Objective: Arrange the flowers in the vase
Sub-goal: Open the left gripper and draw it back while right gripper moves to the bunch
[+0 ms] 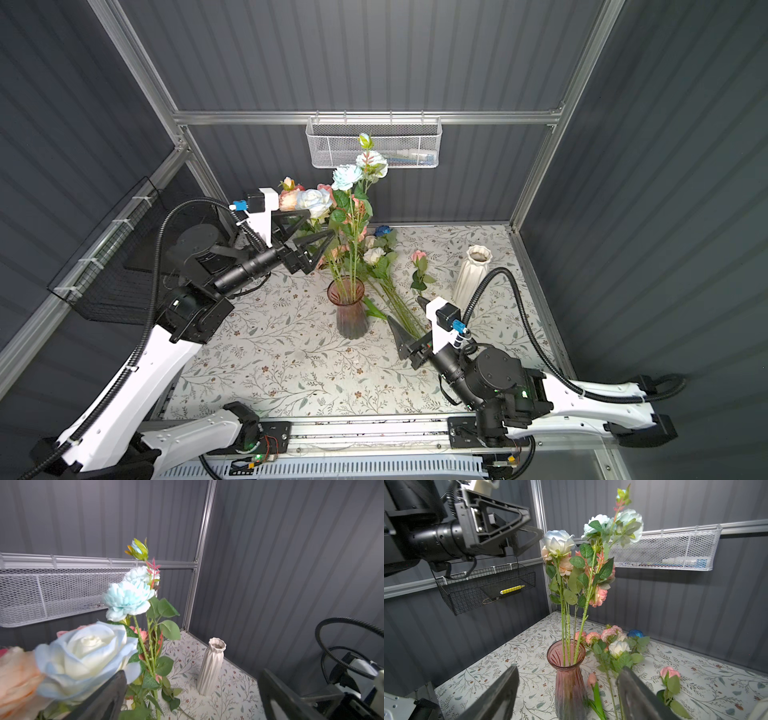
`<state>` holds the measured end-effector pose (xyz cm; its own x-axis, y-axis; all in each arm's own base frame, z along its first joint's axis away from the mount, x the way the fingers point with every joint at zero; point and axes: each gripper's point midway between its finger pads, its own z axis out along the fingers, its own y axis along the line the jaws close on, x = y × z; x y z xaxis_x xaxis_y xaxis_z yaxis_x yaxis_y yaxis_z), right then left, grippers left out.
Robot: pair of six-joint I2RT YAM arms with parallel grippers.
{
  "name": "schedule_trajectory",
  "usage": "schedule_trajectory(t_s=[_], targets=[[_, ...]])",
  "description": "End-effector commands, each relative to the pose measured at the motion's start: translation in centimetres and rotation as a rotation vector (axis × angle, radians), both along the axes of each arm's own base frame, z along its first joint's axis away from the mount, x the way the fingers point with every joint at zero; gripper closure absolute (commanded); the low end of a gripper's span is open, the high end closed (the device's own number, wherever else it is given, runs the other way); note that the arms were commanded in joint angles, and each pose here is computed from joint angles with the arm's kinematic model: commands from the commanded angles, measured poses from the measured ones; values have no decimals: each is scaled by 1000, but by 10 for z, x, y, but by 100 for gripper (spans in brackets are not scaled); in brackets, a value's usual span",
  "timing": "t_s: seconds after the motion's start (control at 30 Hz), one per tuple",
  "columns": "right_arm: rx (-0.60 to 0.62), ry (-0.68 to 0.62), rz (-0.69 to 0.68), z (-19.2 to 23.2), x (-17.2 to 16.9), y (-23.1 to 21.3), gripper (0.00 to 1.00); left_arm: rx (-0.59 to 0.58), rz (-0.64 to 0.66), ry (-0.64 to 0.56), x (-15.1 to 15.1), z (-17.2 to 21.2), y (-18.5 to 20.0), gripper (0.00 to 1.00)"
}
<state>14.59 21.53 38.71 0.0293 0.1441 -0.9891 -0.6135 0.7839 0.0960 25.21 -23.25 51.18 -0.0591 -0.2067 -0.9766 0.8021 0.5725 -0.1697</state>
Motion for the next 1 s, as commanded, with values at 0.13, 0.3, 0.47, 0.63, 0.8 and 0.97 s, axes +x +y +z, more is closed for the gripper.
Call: schedule_trajectory(t_s=[0.13, 0.3, 0.47, 0.63, 0.8, 0.97], targets=[[-9, 70, -73, -21, 12, -11, 18, -164, -18, 8, -37, 24, 26, 0], [-28, 218, -107, -60, 32, -17, 20, -200, 66, 111, -44, -21, 49, 0], [-54, 404, -135, -111, 61, -18, 22, -206, 222, 203, -47, -83, 82, 0], [-129, 618, -128, -166, 91, -6, 24, -171, 352, 323, -46, -142, 105, 0], [-185, 766, -135, -207, 120, 2, 26, -138, 434, 424, -43, -180, 117, 0], [-216, 887, -221, -245, 155, -10, 31, -106, 446, 477, -44, -203, 117, 0]])
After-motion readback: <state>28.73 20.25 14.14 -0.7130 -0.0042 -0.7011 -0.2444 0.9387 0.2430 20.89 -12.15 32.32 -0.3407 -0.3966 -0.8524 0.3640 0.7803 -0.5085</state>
